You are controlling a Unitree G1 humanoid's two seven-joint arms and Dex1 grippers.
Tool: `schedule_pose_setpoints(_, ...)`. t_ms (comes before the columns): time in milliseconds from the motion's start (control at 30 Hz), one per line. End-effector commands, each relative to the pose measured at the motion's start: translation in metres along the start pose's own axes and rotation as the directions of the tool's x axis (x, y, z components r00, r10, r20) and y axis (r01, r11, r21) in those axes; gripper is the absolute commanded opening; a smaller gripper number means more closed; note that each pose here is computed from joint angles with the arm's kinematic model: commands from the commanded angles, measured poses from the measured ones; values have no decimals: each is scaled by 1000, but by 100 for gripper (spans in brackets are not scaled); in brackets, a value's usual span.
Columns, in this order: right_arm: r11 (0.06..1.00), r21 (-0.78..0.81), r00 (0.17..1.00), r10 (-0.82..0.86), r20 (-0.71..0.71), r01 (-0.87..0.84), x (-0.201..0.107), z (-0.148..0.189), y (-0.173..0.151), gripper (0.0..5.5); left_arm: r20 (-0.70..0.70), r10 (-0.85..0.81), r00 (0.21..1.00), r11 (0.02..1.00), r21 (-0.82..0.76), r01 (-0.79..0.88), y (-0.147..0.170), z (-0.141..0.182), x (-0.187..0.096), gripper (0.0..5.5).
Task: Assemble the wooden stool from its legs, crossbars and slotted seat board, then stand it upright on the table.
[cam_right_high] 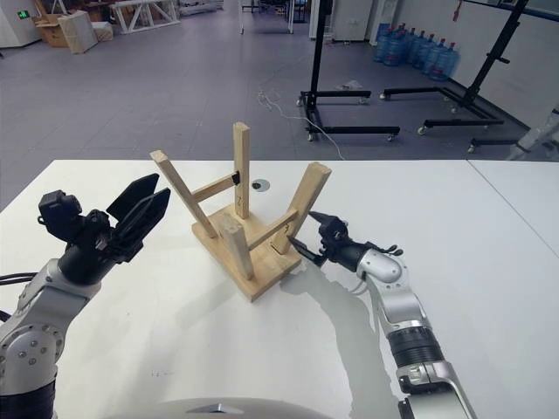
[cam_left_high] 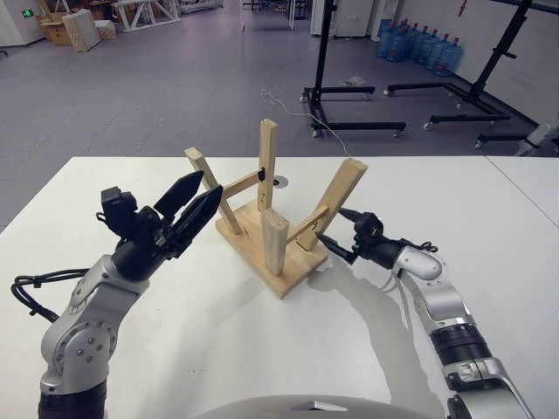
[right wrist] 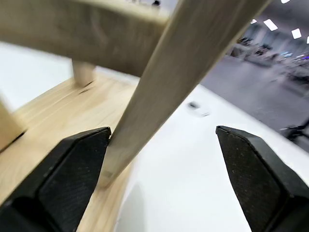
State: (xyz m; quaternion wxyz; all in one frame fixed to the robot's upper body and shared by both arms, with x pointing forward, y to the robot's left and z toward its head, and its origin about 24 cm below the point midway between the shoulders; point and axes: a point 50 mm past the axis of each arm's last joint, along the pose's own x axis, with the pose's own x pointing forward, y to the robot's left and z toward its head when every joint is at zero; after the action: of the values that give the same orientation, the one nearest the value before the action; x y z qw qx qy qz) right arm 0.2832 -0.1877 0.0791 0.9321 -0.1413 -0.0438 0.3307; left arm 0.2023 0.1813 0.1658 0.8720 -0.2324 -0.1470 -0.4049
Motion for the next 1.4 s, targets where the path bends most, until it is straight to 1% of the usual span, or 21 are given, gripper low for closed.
schedule_pose_setpoints(33,975,-80,964,-188,189,206,-5,35,-17,400,18,38,999,999,23,-38,0,-1,-2,370)
schedule_pose_setpoints(100,980,-83,949,-154,276,183,-6,52,-8,400,22,49,999,998,26,-49,0,0,-5,370)
schedule_pose_setpoints(167,983,-101,938,-110,327,151,-4,64,-1,400,19,50,999,998,30,-51,1,-1,-6,370)
schedule_pose_setpoints(267,969,-151,917,-126,380,196,4,80,-10,400,24,51,998,998,35,-52,2,-1,-5,370)
schedule_pose_setpoints(367,913,-250,868,-180,463,323,8,105,-27,400,23,39,999,999,33,-39,3,-3,-2,370)
schedule_pose_setpoints(400,887,-303,857,-170,487,349,9,111,-29,400,23,39,999,999,33,-39,3,-4,-2,370)
schedule_pose_setpoints(500,811,-434,847,-136,513,393,12,119,-28,400,18,36,999,999,31,-37,3,-6,-1,370)
schedule_pose_setpoints(533,777,-477,852,-140,504,410,14,117,-28,400,15,35,999,999,31,-36,2,-7,-1,370)
schedule_pose_setpoints(600,723,-584,890,-95,445,369,19,104,-23,400,5,29,1000,999,31,-30,1,-9,1,370)
schedule_pose_setpoints(700,682,-700,951,18,309,214,28,75,-4,400,-4,28,1000,999,28,-28,0,-11,1,370)
schedule_pose_setpoints(733,660,-738,968,68,243,139,30,61,6,400,-11,28,1000,999,26,-27,0,-13,1,370)
schedule_pose_setpoints(767,644,-764,985,101,138,41,33,42,15,400,-15,31,999,999,29,-31,0,-14,1,370)
schedule_pose_setpoints(833,632,-770,988,154,11,-90,30,17,27,400,-15,31,999,999,33,-31,1,-13,1,370)
schedule_pose_setpoints(900,637,-753,982,178,-67,-166,27,5,32,400,-11,38,999,998,42,-37,1,-12,0,370)
schedule_pose_setpoints(967,638,-739,974,196,-117,-217,26,0,35,400,-11,44,999,998,45,-44,2,-11,-1,370)
schedule_pose_setpoints(1067,656,-717,969,213,-122,-234,27,3,36,400,-10,54,998,997,50,-54,2,-12,-1,370)
schedule_pose_setpoints(1100,661,-717,972,209,-105,-220,28,6,34,400,-11,58,998,997,52,-57,2,-13,-1,370)
schedule_pose_setpoints(1167,674,-724,982,191,-16,-143,31,22,29,400,-15,57,998,997,54,-57,2,-14,-1,370)
schedule_pose_setpoints(1267,671,-740,975,134,178,43,33,54,14,400,-18,52,998,997,56,-51,3,-14,0,370)
schedule_pose_setpoints(1300,662,-744,966,120,230,95,33,64,9,400,-18,50,999,997,57,-49,3,-14,0,370)
schedule_pose_setpoints(1400,591,-767,918,108,381,249,37,102,-6,400,-21,44,999,997,59,-43,3,-13,0,370)
